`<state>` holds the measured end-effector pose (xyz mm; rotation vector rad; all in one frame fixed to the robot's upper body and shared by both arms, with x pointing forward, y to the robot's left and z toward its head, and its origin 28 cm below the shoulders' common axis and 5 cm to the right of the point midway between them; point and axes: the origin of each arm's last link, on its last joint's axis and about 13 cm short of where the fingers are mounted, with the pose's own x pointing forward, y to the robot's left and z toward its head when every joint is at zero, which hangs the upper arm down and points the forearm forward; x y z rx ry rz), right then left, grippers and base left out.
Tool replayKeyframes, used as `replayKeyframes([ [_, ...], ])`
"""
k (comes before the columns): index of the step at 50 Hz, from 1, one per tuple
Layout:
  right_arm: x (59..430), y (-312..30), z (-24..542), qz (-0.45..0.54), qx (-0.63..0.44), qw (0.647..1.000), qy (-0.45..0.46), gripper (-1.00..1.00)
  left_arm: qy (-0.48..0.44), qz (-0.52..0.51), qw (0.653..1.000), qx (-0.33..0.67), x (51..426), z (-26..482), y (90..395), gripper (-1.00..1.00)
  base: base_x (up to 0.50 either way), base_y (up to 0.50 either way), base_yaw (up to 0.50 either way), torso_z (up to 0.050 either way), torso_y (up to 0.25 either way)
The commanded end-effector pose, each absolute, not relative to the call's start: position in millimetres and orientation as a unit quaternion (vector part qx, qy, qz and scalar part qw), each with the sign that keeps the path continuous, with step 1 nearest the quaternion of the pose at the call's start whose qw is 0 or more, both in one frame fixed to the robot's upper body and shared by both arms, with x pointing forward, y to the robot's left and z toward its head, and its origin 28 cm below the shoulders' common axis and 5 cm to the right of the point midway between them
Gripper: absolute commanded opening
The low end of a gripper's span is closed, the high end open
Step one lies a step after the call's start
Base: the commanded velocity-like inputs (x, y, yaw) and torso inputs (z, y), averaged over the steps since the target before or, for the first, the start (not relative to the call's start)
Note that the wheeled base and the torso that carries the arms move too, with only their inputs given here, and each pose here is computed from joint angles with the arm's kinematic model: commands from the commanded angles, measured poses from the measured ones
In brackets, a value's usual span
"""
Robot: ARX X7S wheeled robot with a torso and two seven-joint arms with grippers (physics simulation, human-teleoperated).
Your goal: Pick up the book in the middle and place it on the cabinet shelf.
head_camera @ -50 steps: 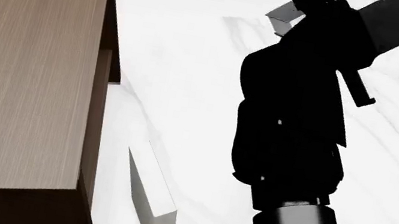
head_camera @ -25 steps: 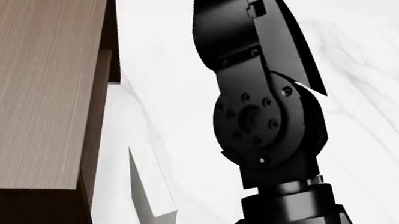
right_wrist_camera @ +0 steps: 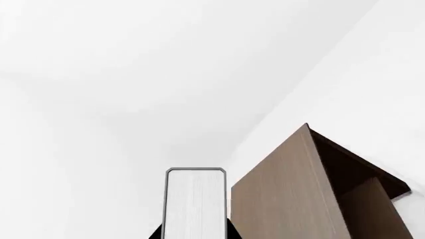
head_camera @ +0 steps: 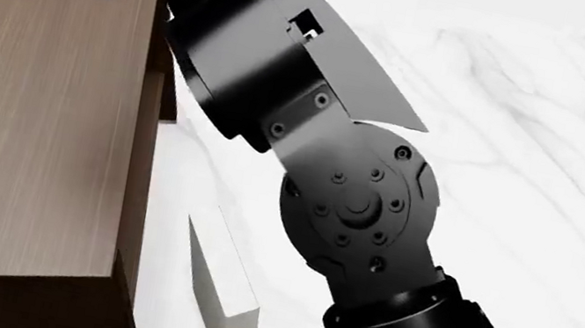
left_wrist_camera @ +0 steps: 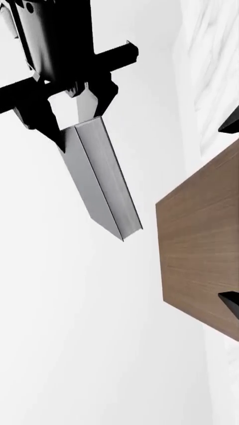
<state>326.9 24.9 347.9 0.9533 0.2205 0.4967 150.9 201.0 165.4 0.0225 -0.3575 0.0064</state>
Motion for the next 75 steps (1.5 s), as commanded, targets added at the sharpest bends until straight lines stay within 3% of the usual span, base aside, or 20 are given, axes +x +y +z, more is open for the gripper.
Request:
replayKeyframes([
  [1,313.5,29.3,343.8,0.268,0.461,0.838,0.116,-1.0,-0.177,0.003,0.984,0.012,150.3,165.5,200.7,1.0,0.0,0.0,0.0,0.0,0.0],
  [44,308.2,60.7,308.4,0.29,0.458,0.822,0.172,-1.0,-0.177,0.004,0.984,0.012,150.5,166.0,202.3,1.0,0.0,0.0,0.0,0.0,0.001],
  [75,310.7,61.7,288.3,0.275,0.452,0.827,0.19,-1.0,-0.178,0.005,0.984,0.012,149.7,166.9,202.4,1.0,0.0,0.0,0.0,0.0,0.001],
])
